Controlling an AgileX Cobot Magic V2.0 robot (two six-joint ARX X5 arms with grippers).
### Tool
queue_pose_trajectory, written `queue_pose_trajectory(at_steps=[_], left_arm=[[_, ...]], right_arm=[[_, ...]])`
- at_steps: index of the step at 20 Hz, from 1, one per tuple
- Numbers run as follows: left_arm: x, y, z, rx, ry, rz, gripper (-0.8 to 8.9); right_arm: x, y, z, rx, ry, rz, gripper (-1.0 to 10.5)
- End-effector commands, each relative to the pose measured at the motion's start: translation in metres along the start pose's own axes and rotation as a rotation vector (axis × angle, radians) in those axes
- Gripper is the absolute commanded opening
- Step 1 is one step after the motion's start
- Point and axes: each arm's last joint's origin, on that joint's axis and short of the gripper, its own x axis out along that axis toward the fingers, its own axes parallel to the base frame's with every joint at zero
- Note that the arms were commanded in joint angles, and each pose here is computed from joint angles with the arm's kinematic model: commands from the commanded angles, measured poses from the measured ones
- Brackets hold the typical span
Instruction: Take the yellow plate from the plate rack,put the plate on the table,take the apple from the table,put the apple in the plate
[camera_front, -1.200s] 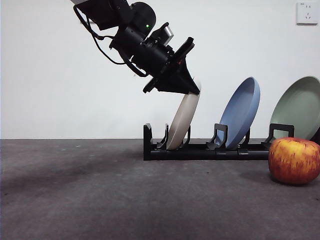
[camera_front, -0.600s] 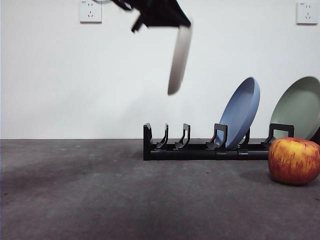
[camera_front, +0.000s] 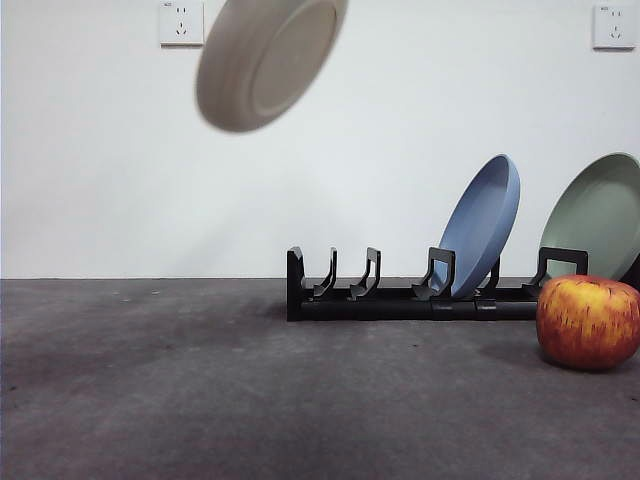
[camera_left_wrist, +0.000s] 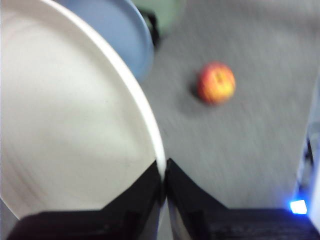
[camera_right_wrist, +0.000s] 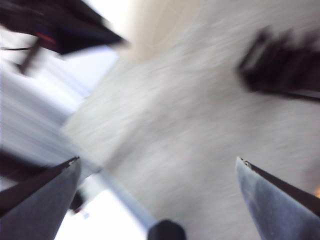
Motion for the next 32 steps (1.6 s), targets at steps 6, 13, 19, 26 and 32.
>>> queue_pose_trajectory(at_steps=[6,13,19,26,32], left_arm=[[0.017,-0.019,0.000,0.130,0.107,0.010,-0.06],[0.096,-0.050,-0.050,0.197,0.314,-0.037,-0.05],[0.145,-0.105,-0.090,0.441,0.465,0.077,-0.06],[0.165,-0.139,-0.120,0.551,0.515,0.112,-0.06],[0.179,-0.144,-0.133,0.571,0.554,0.122,-0.06]], right_arm=[[0.001,0.008,-0.009,-0.053,0.063,0.143,5.4],[0.002,0.009,-0.009,-0.060,0.068,0.150,5.4],[0.002,0.009,-0.009,-0.060,0.068,0.150,5.4],[0.002,0.009,-0.009,-0.063,0.072,0.156,5.4],[0.004,0.011,-0.010,-0.069,0.081,0.168,5.4]])
